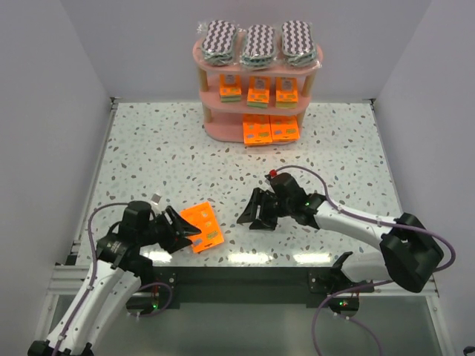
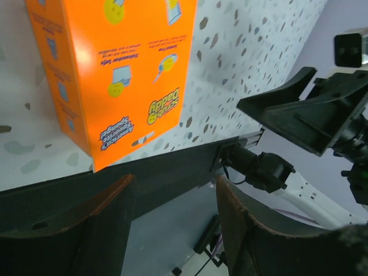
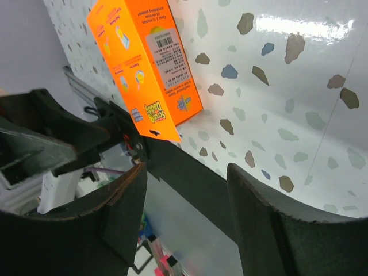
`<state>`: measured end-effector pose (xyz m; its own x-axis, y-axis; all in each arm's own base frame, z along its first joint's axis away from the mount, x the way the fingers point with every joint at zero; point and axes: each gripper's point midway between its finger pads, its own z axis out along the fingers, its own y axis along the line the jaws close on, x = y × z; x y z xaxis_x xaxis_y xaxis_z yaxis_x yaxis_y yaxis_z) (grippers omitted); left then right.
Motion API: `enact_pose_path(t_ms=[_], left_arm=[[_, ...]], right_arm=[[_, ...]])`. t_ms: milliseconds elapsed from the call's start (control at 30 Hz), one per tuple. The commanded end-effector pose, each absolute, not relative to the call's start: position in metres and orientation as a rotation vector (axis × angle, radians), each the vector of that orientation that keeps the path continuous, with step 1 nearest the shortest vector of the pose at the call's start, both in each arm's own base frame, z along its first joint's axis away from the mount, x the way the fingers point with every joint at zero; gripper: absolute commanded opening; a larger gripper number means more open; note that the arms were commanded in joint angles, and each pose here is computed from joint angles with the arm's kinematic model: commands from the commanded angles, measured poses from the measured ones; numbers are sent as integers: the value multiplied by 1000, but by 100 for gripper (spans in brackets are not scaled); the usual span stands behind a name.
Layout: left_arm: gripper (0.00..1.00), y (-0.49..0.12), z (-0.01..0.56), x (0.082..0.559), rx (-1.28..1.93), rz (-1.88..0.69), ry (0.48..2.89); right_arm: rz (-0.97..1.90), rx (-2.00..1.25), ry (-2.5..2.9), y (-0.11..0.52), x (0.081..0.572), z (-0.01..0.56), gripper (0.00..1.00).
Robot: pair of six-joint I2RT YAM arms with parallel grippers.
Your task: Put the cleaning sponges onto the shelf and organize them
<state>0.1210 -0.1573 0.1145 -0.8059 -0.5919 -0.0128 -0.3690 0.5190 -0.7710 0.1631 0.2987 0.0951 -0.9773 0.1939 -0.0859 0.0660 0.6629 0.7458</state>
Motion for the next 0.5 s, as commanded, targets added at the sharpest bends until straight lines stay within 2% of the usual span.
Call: enact_pose_path(t_ms=[0, 200, 467], left_arm=[[63, -162, 98, 85, -873, -1237, 2645], [63, -149, 74, 68, -733, -1072, 2794], [63, -149, 54, 96, -740, -974, 2804]], right_arm=[[1174, 329, 2646, 295, 174, 105, 61], [1142, 336, 2657, 290, 169, 101, 62], [1145, 345, 2645, 293, 171, 98, 63]])
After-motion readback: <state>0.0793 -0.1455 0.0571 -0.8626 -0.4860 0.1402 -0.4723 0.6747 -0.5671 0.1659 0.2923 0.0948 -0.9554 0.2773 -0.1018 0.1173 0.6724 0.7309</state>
